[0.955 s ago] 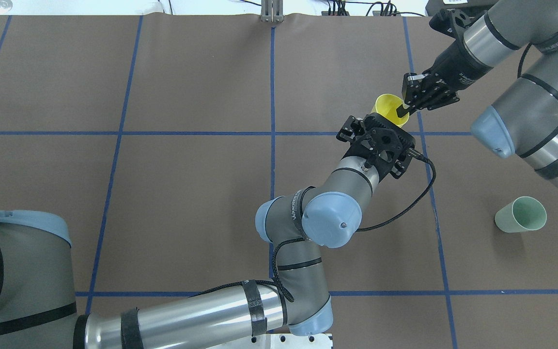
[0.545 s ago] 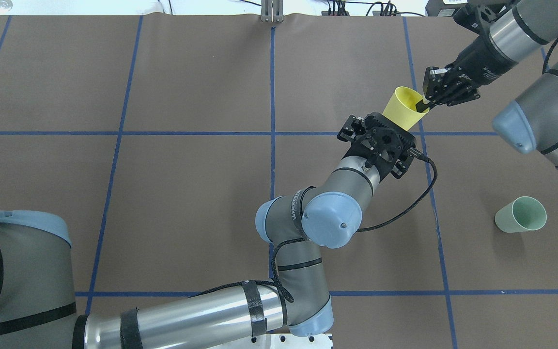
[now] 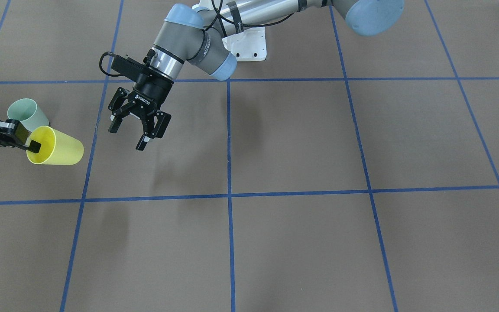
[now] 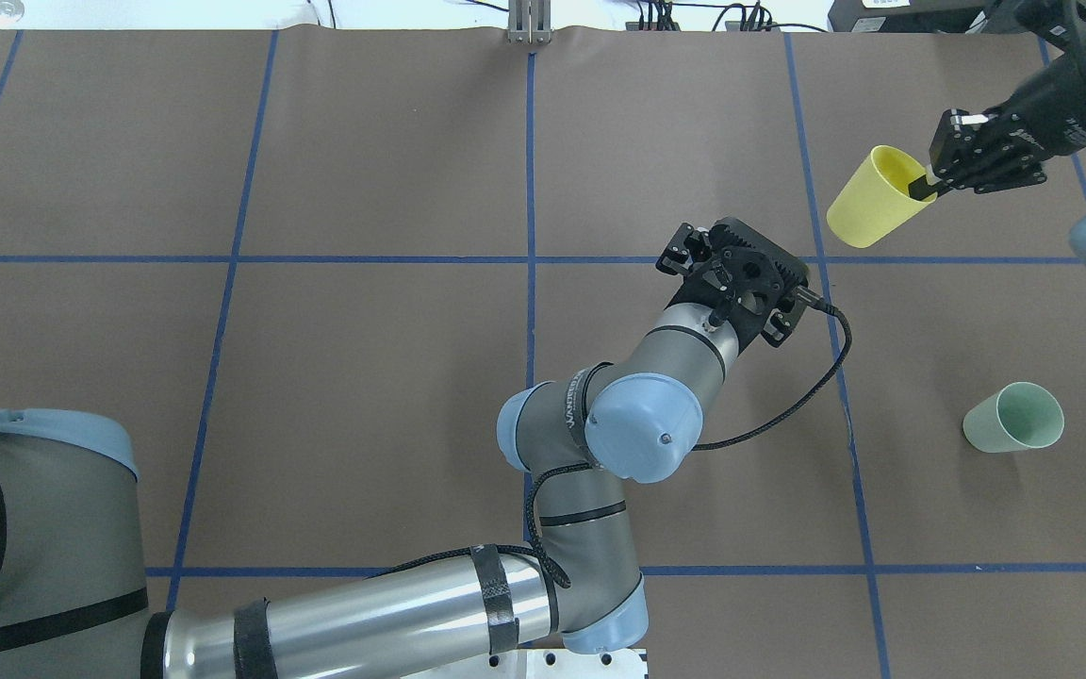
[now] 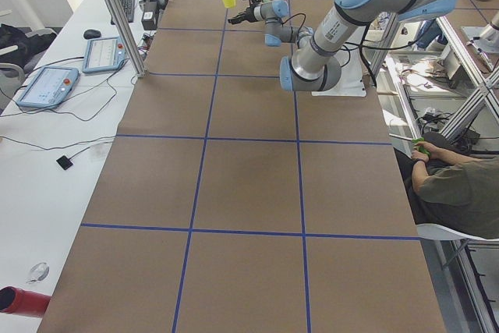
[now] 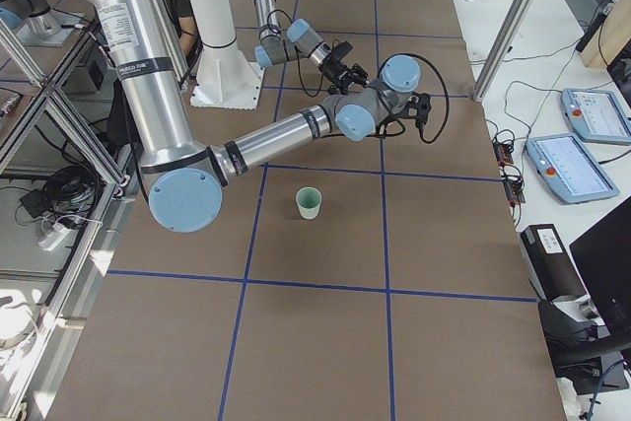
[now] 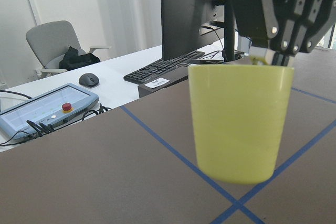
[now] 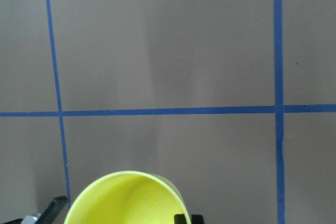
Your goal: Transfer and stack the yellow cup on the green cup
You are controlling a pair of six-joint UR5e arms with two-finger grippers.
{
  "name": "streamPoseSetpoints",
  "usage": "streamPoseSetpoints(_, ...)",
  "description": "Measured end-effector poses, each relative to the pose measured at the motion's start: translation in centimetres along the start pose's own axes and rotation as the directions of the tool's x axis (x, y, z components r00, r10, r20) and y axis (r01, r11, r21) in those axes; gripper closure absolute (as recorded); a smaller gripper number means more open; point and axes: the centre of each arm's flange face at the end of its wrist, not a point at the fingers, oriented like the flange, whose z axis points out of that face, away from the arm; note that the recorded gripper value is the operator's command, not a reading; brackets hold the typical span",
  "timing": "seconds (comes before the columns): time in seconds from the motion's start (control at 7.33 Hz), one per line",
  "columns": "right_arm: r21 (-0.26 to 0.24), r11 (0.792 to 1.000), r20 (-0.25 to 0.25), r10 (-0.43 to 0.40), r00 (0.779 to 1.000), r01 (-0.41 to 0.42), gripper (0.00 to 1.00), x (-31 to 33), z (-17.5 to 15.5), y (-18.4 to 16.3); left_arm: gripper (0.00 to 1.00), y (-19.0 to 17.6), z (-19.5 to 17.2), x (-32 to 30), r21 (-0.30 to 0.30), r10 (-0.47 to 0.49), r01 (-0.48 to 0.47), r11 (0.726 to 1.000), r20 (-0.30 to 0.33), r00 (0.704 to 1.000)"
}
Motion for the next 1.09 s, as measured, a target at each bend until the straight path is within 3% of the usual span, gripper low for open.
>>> streamPoseSetpoints(0.27,0.069,0.997,-0.067,0.037,0.997,-0.033,1.0,4.7,-1.2,3.2,0.08,-0.7,0.3,-1.1,0.028,-0.004,0.003,1.0,0.042,0.999)
streamPoseSetpoints(0.55,0.114,0.992,-0.134,0.06,0.989,-0.045,1.0,8.0,-1.5,6.3,0.08,-2.6,1.9,-5.3,0.057,-0.073,0.067,0.996,0.11,0.991)
streamPoseSetpoints(0.82,0.125,0.992,-0.203,0.05,0.978,-0.025,1.0,9.4,-0.2,9.4,0.08,-3.7,4.4,-11.2,0.013,-0.146,0.146,0.989,0.178,0.973)
streamPoseSetpoints(1.09,0.111,0.994,-0.239,0.046,0.97,-0.019,1.0,10.4,0.8,11.0,0.08,-3.0,6.3,-18.5,-0.061,-0.234,0.252,0.966,0.213,0.949)
